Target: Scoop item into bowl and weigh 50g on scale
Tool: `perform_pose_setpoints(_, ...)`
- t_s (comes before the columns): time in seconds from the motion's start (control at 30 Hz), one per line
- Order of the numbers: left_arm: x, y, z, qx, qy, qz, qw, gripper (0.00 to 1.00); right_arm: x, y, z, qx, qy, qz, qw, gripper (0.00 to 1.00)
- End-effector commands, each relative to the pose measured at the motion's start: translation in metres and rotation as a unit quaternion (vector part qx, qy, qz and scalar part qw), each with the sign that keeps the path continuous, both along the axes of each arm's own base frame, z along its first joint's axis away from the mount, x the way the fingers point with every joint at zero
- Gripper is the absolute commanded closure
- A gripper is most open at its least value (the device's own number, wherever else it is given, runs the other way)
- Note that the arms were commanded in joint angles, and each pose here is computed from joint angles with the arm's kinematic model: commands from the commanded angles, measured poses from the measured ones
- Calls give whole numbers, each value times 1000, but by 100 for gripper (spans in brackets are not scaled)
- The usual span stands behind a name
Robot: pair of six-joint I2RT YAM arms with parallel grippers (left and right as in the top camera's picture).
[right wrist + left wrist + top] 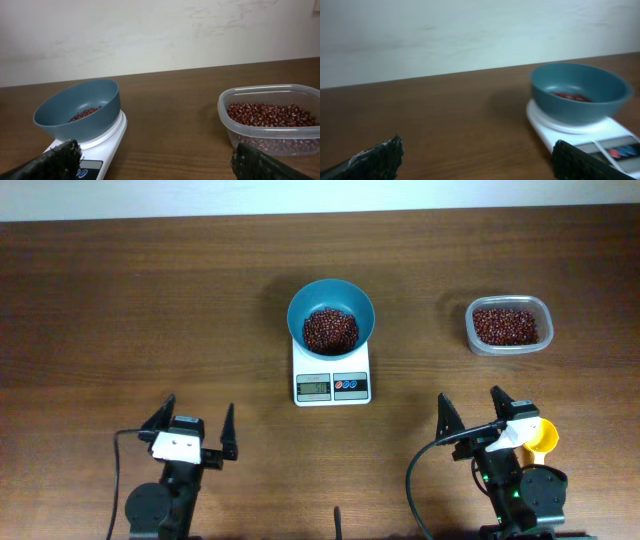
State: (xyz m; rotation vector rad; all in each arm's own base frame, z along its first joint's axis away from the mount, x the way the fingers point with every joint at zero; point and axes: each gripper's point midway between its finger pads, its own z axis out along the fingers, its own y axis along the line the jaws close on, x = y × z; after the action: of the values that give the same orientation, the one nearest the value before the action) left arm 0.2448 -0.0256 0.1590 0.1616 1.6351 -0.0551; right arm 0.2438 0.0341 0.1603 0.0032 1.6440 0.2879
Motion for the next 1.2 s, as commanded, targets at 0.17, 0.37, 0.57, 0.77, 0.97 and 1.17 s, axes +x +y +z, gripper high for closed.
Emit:
perform_pose_setpoints(0.17,1,23,-3,57,0,62,996,1,0,0,-3,-4,3,-1,1000,1)
perform_pose_setpoints(0.37,1,23,-3,57,0,60,997,1,0,0,-3,-4,3,-1,1000,1)
perform_pose_setpoints(0.57,1,23,-3,57,0,60,997,1,0,0,-3,-4,3,-1,1000,1)
perform_pose_setpoints(0.77,1,23,-3,57,0,60,997,1,0,0,-3,-4,3,-1,1000,1)
perform_pose_setpoints(0.97,1,23,-3,57,0,60,997,1,0,0,-3,-4,3,-1,1000,1)
perform_pose_setpoints(1.17,1,23,-3,57,0,60,997,1,0,0,-3,-4,3,-1,1000,1)
